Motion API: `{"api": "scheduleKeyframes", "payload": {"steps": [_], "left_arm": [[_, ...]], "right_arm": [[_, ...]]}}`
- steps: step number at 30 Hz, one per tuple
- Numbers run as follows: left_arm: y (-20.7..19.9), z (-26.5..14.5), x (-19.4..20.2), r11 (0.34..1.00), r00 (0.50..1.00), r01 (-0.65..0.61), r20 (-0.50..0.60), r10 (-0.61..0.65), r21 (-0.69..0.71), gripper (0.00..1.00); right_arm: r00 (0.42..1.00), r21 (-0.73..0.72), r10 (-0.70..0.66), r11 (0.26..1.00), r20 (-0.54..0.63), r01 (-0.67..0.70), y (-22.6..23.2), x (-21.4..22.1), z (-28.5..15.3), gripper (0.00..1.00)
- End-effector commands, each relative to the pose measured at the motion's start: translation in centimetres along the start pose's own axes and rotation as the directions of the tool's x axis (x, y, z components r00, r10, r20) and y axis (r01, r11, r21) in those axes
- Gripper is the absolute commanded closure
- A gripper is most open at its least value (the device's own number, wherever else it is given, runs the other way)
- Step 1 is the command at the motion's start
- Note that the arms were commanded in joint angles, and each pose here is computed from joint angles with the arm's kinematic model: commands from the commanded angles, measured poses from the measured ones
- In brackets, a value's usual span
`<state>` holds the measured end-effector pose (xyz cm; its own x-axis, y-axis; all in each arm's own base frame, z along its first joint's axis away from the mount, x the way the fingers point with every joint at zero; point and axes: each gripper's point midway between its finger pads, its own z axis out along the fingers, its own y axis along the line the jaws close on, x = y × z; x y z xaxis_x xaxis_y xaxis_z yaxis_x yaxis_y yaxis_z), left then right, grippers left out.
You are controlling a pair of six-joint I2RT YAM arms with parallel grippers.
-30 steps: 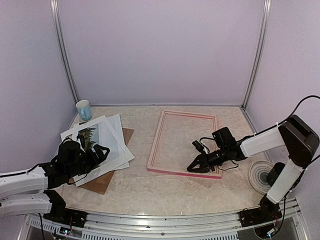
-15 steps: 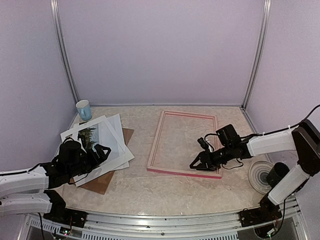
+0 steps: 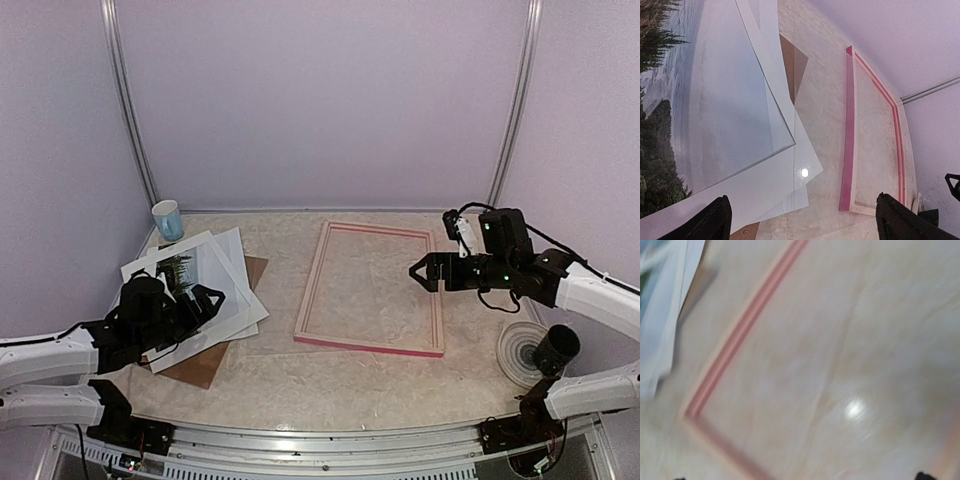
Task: Put the photo into the frame
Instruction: Place the glass panel at the frame body, then pick up the glass panel from the frame body.
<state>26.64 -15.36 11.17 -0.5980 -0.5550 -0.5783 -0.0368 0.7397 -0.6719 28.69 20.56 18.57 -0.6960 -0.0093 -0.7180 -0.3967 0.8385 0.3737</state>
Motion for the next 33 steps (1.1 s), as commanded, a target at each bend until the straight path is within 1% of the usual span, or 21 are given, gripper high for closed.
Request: {"api": "scheduleKeyframes", "payload": {"steps": [1, 3, 5, 7, 10, 13, 15, 21, 24, 28, 33], "left_arm": [[-2.1, -0.1, -1.3, 0.999, 0.999, -0.023, 0.033, 0.021, 0.044, 0.01], [-2.4, -0.1, -1.6, 0.999, 0.999, -0.023, 0.04, 0.021, 0.049, 0.01], [-2.5, -0.1, -1.8, 0.999, 0.999, -0.026, 0.048, 0.024, 0.046, 0.01], [-2.7, -0.1, -1.9, 0.999, 0.998, -0.029, 0.05, 0.027, 0.046, 0.01], [-3.2, 0.1, -2.2, 0.998, 0.998, -0.045, 0.054, 0.043, 0.048, 0.01], [-3.5, 0.1, -2.9, 0.998, 0.996, -0.05, 0.082, 0.046, 0.046, 0.01], [-4.1, 0.1, -3.4, 0.996, 0.993, -0.066, 0.1, 0.06, 0.055, 0.01], [-5.1, 0.9, -4.3, 0.992, 0.988, -0.12, 0.105, 0.116, 0.033, 0.01], [-5.2, 2.0, -4.2, 0.989, 0.985, -0.151, 0.081, 0.15, 0.007, 0.01], [-5.6, 3.6, -3.7, 0.981, 0.98, -0.194, 0.041, 0.194, -0.005, 0.01], [-6.1, 6.1, -2.9, 0.967, 0.967, -0.253, -0.02, 0.253, -0.015, 0.01]], "right_arm": [[0.981, 0.232, 0.049, 0.968, 0.19, -0.093, -3.9, -2.9, -3.7, 0.01], [0.961, 0.281, 0.08, 0.947, 0.263, -0.156, -5.1, -3.3, -4.9, 0.01], [0.955, 0.279, 0.06, 0.949, 0.289, -0.144, -5.0, -3.7, -5.4, 0.03], [0.951, 0.295, 0.058, 0.944, 0.304, -0.151, -5.3, -3.9, -5.7, 0.02], [0.955, 0.328, 0.064, 0.93, 0.29, -0.162, -5.9, -3.6, -5.6, 0.01], [0.964, 0.366, 0.049, 0.919, 0.261, -0.146, -6.7, -3.0, -4.9, 0.01], [0.978, 0.383, 0.054, 0.914, 0.203, -0.13, -7.0, -2.1, -3.5, 0.01], [0.997, 0.292, 0.068, 0.954, 0.026, -0.073, -5.0, -1.4, 1.2, 0.01], [0.999, 0.199, 0.036, 0.98, -0.037, -0.028, -3.4, -1.3, 3.3, 0.01], [0.997, 0.057, 0.017, 0.998, -0.074, -0.012, -1.1, -1.3, 5.3, 0.01], [0.992, -0.026, 0.021, 0.999, -0.124, -0.025, 0.4, -1.6, 7.7, 0.01]]}}
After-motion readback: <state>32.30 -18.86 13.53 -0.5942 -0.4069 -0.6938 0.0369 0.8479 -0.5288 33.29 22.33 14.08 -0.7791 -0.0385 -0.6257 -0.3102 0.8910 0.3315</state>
